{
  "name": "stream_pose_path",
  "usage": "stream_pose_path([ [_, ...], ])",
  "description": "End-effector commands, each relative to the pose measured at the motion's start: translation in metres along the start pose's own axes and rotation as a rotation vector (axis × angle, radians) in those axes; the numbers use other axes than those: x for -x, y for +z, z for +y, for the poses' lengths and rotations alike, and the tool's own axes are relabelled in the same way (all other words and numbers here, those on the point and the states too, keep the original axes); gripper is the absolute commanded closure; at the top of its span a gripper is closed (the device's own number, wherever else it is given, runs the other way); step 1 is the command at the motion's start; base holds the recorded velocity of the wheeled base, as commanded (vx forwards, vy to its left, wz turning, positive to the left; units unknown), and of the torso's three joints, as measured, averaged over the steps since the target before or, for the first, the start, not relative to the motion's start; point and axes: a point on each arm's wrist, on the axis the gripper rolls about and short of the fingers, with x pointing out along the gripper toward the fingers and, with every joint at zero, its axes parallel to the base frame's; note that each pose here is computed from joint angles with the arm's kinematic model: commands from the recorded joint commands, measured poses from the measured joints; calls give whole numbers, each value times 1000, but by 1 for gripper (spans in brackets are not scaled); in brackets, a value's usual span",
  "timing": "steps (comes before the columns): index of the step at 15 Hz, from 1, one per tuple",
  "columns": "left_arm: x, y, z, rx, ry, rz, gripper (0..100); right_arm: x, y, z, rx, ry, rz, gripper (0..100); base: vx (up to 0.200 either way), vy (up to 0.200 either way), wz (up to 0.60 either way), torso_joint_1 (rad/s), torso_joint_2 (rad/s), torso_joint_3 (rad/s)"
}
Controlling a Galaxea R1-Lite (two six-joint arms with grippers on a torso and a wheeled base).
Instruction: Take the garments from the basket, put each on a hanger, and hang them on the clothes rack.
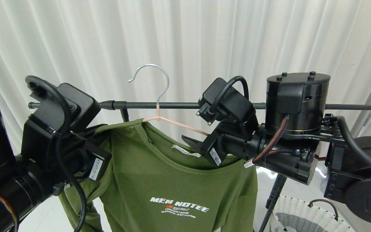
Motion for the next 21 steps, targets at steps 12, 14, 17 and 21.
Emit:
stream_pose_path([
  [12, 6, 1, -4, 2, -31, -23, 0, 3, 3, 2, 13, -8, -7, 100, 0, 0, 0, 0, 0, 0],
  [14, 7, 5, -6, 5, -43, -38, 0, 6, 6, 1, 34, -13, -20, 100, 0, 0, 0, 0, 0, 0],
  [17, 7, 8, -3, 29, -22, -68, 0, 17, 8, 1, 54, -10, -27, 100, 0, 0, 0, 0, 0, 0],
  [21, 7, 2, 6, 49, 30, -62, 0, 33, 7, -2, 53, -11, -32, 100, 0, 0, 0, 0, 0, 0],
])
